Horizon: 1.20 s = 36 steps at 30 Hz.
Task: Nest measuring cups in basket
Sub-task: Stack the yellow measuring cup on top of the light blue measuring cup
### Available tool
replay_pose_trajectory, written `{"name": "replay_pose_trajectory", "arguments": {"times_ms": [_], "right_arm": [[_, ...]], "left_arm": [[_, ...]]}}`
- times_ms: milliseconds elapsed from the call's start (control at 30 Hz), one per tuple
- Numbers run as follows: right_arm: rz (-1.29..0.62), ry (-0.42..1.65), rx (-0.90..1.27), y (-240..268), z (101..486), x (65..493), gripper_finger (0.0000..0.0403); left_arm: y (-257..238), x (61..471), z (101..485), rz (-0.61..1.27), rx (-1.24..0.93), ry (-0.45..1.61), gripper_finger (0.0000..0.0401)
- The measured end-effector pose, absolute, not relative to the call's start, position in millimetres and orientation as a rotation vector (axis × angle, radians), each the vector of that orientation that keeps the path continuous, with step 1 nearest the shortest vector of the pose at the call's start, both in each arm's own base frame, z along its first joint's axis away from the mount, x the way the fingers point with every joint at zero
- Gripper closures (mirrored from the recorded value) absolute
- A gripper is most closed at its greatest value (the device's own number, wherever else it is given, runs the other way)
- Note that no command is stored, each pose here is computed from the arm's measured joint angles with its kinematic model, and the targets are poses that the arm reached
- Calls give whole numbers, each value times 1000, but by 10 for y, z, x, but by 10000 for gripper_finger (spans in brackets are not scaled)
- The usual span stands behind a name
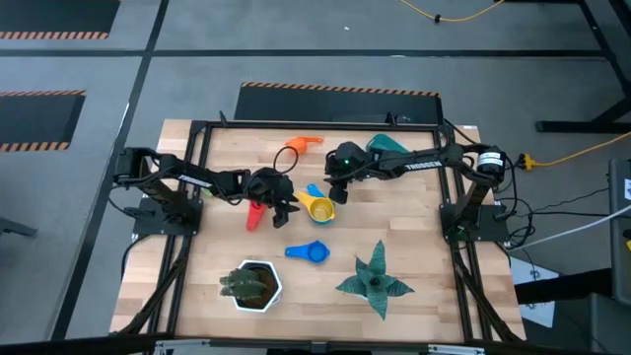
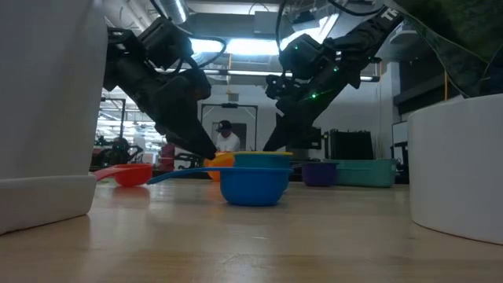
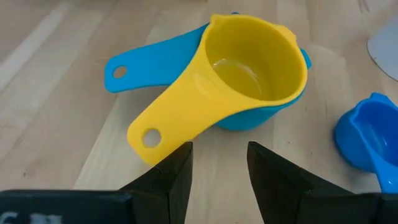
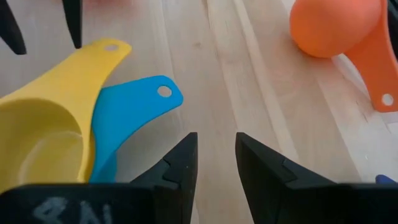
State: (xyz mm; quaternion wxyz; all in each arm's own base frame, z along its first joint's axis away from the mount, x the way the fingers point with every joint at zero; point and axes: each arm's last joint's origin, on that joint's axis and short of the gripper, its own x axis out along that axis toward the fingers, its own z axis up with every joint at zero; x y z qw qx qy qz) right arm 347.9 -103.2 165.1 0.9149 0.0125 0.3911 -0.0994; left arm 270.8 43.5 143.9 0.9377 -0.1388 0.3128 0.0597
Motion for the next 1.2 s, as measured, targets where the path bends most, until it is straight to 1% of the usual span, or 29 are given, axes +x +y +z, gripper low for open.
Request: {"name": "replay_pose_trajectory", "arguments": {"times_ms": [233,433,567,700,867,1200], "right_arm": [[-204,811,26,-1035,1613,3490,289],[-197,885,39,-1049,1311,3537,289],[-198,876,40,-1058,1244,3567,289],[-156,830,55,-1051,1263,3600,289],[-72,741,124,-1029,1317,3658,289],[-22,732,110,-897,1266,3719,289]], "left_arm": [[435,2708,1439,121,-283,638,255],[435,2708,1439,122,-284,638,255],[435,2708,1439,122,-284,638,255],[442,2708,1439,146,-276,637,255],[472,2706,1443,177,-269,629,255],[561,2737,1510,193,-245,543,255]]}}
